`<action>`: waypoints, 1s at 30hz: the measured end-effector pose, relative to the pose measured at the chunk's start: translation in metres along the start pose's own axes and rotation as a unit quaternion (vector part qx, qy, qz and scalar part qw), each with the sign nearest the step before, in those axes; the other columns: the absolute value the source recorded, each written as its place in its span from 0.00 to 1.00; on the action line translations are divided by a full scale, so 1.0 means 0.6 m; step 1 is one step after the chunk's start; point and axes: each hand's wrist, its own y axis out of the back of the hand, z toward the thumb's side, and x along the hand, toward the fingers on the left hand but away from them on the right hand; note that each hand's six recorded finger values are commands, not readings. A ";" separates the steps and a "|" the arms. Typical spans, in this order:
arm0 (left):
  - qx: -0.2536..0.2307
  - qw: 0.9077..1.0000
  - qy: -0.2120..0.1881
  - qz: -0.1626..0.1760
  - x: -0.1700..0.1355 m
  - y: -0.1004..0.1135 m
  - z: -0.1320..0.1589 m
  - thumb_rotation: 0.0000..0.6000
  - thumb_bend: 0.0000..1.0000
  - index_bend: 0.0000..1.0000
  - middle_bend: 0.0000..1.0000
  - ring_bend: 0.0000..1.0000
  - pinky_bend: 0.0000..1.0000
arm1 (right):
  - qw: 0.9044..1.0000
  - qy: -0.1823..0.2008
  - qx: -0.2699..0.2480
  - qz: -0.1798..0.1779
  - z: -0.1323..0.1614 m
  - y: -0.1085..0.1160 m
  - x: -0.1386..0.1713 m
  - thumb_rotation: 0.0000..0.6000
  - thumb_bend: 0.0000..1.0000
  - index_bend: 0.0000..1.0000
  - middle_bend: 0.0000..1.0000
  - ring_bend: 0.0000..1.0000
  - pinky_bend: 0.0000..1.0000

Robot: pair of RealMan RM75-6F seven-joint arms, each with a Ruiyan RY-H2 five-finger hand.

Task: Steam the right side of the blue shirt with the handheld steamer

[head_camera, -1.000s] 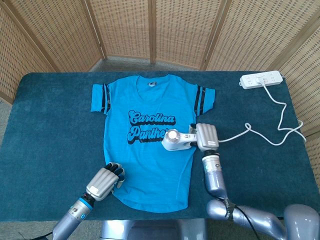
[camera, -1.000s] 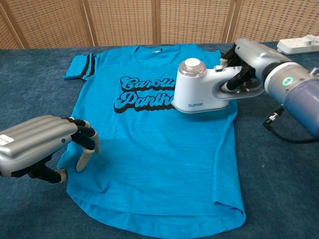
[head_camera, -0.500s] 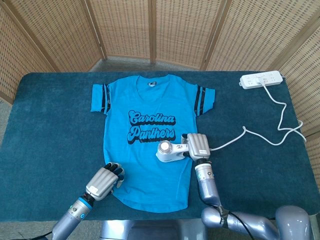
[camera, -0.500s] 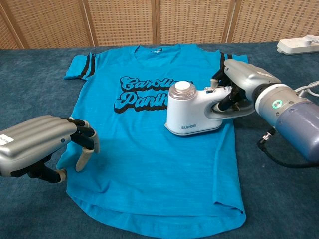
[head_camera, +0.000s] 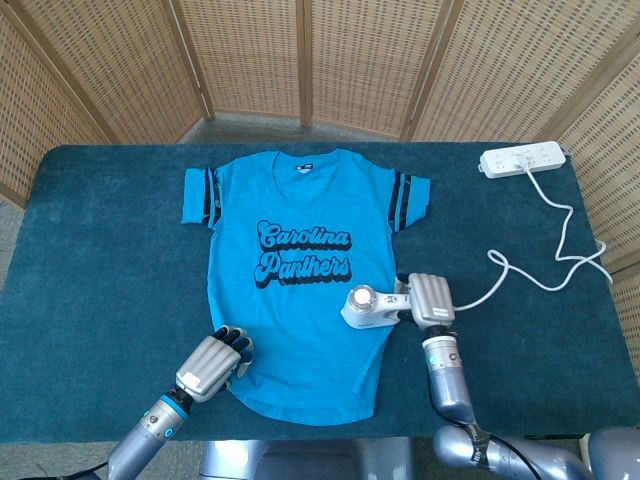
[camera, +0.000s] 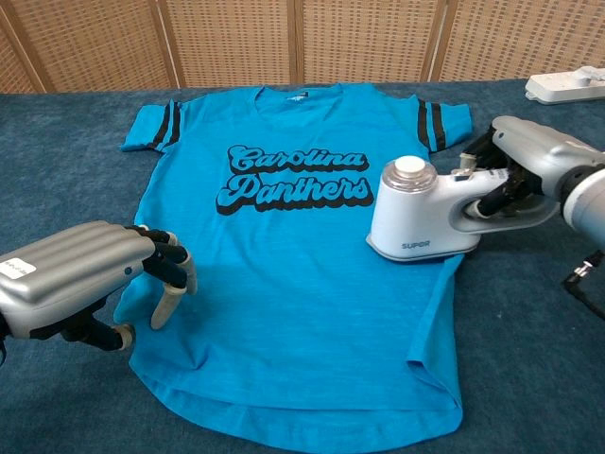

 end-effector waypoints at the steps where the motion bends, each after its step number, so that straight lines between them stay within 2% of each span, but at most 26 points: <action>1: 0.000 1.000 0.000 0.000 0.000 0.000 0.000 1.00 0.42 0.64 0.37 0.23 0.22 | 1.000 -0.004 0.000 -0.002 -0.009 0.004 0.001 1.00 0.38 0.67 0.68 0.70 0.60; 7: 0.002 1.000 -0.002 0.001 -0.004 0.001 0.001 1.00 0.42 0.64 0.37 0.23 0.22 | 1.000 -0.023 -0.003 -0.012 -0.052 0.028 0.008 1.00 0.38 0.67 0.68 0.70 0.60; 11: 0.003 1.000 -0.001 0.001 -0.004 0.001 0.000 1.00 0.42 0.65 0.37 0.23 0.22 | 1.000 -0.022 -0.013 -0.018 -0.055 0.044 0.010 1.00 0.38 0.67 0.68 0.70 0.60; 16: -0.002 1.000 0.002 -0.001 -0.002 -0.002 -0.002 1.00 0.42 0.64 0.37 0.23 0.22 | 1.000 0.007 -0.019 -0.016 -0.012 0.050 0.009 1.00 0.38 0.67 0.68 0.70 0.60; 20: -0.002 1.000 0.003 -0.001 -0.003 -0.003 -0.004 1.00 0.42 0.64 0.37 0.23 0.22 | 0.999 0.029 -0.018 -0.007 0.030 0.042 0.009 1.00 0.38 0.67 0.68 0.70 0.60; 30: -0.005 1.000 0.002 -0.001 -0.004 -0.003 -0.004 1.00 0.42 0.65 0.37 0.23 0.22 | 0.997 0.067 -0.017 0.034 0.116 -0.025 0.014 1.00 0.38 0.67 0.68 0.70 0.60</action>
